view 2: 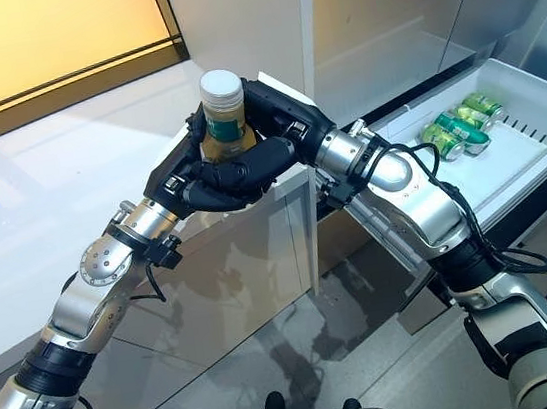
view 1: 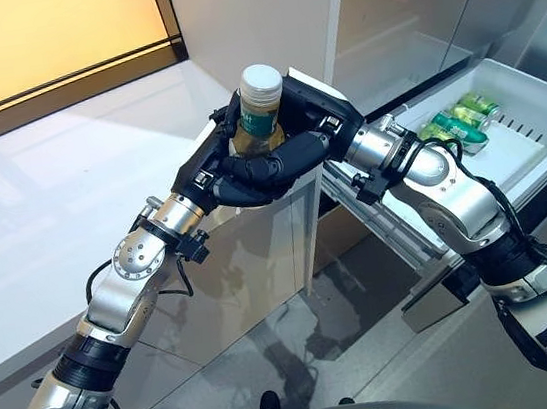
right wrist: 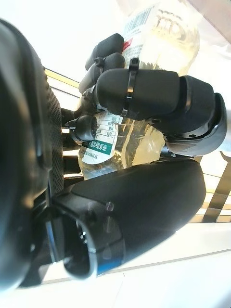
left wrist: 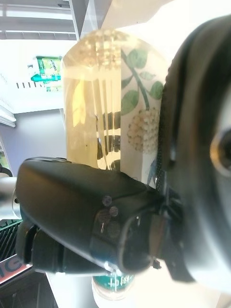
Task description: Put drinks into fridge and close the fridge
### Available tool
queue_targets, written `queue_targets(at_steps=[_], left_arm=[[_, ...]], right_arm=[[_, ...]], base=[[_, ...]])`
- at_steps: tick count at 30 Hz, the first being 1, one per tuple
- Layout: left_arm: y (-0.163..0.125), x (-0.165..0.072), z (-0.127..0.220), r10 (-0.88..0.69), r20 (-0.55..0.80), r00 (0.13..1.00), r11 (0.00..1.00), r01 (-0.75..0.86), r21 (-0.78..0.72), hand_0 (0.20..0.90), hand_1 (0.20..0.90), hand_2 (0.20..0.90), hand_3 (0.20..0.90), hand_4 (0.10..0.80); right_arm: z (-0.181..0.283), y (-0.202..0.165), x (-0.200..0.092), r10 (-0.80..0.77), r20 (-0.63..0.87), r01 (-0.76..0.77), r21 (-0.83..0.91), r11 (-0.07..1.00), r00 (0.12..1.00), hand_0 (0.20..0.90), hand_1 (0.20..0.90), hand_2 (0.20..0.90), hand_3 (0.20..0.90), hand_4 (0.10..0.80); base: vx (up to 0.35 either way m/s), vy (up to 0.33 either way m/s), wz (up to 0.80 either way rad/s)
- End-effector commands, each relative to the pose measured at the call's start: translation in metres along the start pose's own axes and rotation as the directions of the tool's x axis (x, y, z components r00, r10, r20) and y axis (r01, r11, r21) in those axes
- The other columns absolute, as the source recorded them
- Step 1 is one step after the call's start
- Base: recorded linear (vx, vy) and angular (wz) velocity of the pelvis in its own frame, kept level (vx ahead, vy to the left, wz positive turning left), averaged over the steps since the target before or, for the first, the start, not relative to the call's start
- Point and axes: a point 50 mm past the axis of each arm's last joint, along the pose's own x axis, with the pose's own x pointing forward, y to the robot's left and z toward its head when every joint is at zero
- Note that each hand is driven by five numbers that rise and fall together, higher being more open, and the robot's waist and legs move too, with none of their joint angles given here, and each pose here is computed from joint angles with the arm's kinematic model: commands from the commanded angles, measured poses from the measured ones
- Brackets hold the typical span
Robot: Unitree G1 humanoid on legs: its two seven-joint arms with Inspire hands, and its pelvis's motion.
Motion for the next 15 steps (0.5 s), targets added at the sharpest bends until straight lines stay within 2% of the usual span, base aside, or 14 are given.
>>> queue_targets(at_steps=[1, 15], left_arm=[[-0.003, 0.034, 0.106, -0.12, 0.534, 0.837, 0.992, 0.084, 0.09, 0.9, 0.9, 0.9, 0.9, 0.8], [0.013, 0.029, 0.088, 0.0, 0.456, 0.89, 0.997, -0.037, 0.071, 0.9, 0.9, 0.9, 0.9, 0.8]], right_arm=[[0.014, 0.009, 0.016, 0.048, 0.109, -0.05, 0.011, 0.999, 0.993, 0.3, 0.3, 0.3, 0.2, 0.1], [0.022, 0.0, 0.012, -0.009, 0.16, 0.011, -0.014, 1.0, 0.987, 0.3, 0.3, 0.3, 0.2, 0.1]], base=[[0.0, 0.0, 0.0], [0.0, 0.0, 0.0]])
